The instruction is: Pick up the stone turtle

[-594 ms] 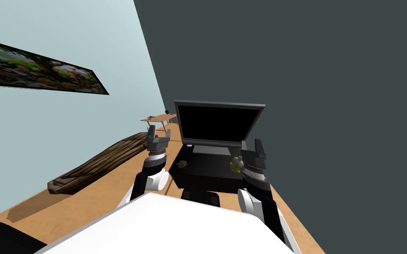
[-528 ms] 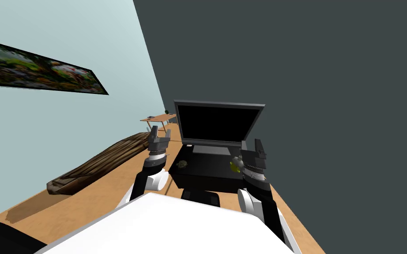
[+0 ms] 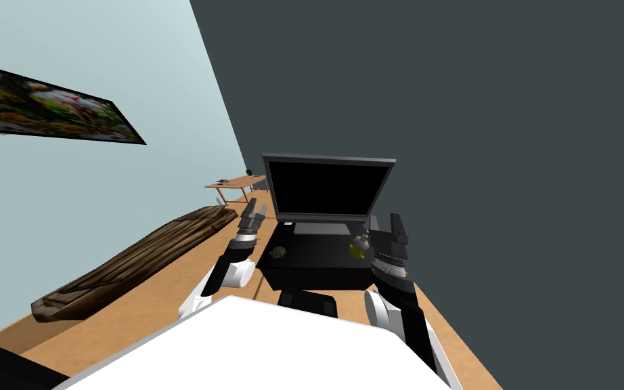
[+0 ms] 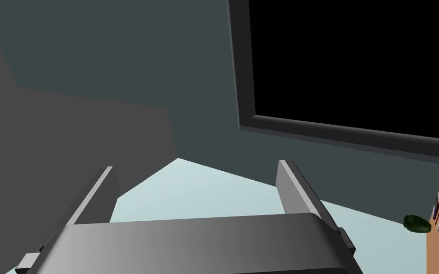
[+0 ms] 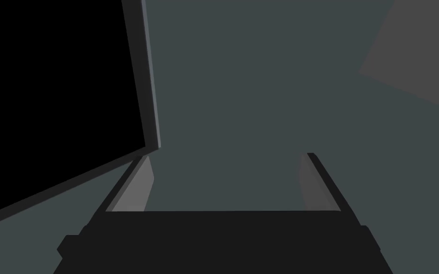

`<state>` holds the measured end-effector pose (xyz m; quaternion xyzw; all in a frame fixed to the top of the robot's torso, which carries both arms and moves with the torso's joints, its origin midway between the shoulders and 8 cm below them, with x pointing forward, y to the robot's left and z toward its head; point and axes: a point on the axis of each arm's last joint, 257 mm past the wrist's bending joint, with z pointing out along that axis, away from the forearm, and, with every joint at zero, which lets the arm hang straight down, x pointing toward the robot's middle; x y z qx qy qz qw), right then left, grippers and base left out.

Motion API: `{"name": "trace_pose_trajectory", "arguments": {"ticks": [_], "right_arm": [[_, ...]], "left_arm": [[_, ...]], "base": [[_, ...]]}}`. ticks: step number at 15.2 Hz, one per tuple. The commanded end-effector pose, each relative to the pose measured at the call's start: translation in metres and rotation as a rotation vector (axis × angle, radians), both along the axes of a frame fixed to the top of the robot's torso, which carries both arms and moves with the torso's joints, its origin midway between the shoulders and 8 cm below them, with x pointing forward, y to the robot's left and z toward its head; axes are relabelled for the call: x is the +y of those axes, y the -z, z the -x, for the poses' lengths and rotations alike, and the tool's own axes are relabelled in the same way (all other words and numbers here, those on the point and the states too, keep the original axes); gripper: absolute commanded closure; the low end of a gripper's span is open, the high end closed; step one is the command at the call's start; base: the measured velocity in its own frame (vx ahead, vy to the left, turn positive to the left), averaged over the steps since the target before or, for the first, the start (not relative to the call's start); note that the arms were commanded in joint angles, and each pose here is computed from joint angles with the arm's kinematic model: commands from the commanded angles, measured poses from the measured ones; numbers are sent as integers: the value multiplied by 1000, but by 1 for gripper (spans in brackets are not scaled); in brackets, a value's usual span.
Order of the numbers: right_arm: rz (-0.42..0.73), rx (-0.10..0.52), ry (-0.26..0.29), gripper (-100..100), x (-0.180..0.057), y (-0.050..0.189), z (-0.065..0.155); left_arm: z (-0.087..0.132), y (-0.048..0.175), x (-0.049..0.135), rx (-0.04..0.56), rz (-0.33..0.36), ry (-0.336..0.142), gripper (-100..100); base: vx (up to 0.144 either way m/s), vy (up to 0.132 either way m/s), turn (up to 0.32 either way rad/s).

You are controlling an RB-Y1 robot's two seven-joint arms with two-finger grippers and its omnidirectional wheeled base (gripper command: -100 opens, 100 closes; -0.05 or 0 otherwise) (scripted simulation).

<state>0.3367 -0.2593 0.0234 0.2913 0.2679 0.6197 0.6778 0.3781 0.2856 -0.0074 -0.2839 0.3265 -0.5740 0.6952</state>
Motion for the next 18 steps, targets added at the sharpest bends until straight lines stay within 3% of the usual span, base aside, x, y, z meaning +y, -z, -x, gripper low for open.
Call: {"name": "trace_pose_trajectory", "arguments": {"ticks": [1, 4, 11, 13, 14, 16, 17, 18], "right_arm": [[0, 0, 0, 0, 0, 0, 0], [0, 0, 0, 0, 0, 0, 0], [0, 0, 0, 0, 0, 0, 0], [0, 0, 0, 0, 0, 0, 0], [0, 0, 0, 0, 0, 0, 0], [0, 0, 0, 0, 0, 0, 0], [0, 0, 0, 0, 0, 0, 0], [0, 0, 0, 0, 0, 0, 0]], "left_arm": [[-14, 23, 10, 76, -4, -13, -100], [-24, 40, 19, 129, -3, -24, -100], [-57, 112, 63, 352, 22, -86, -100], [-57, 117, 64, 364, 23, -88, -100], [-63, 134, 76, 417, 35, -105, -100], [-63, 139, 77, 426, 37, -108, -100], [-68, 157, 90, 483, 51, -126, -100], [-68, 161, 91, 490, 53, -128, -100]], "base": [[-27, 38, -108], [-24, 33, -94], [-29, 38, -114], [-22, 28, -85], [-16, 20, -65], [-17, 23, -66], [-23, 29, -89], [-28, 35, -110]]}}
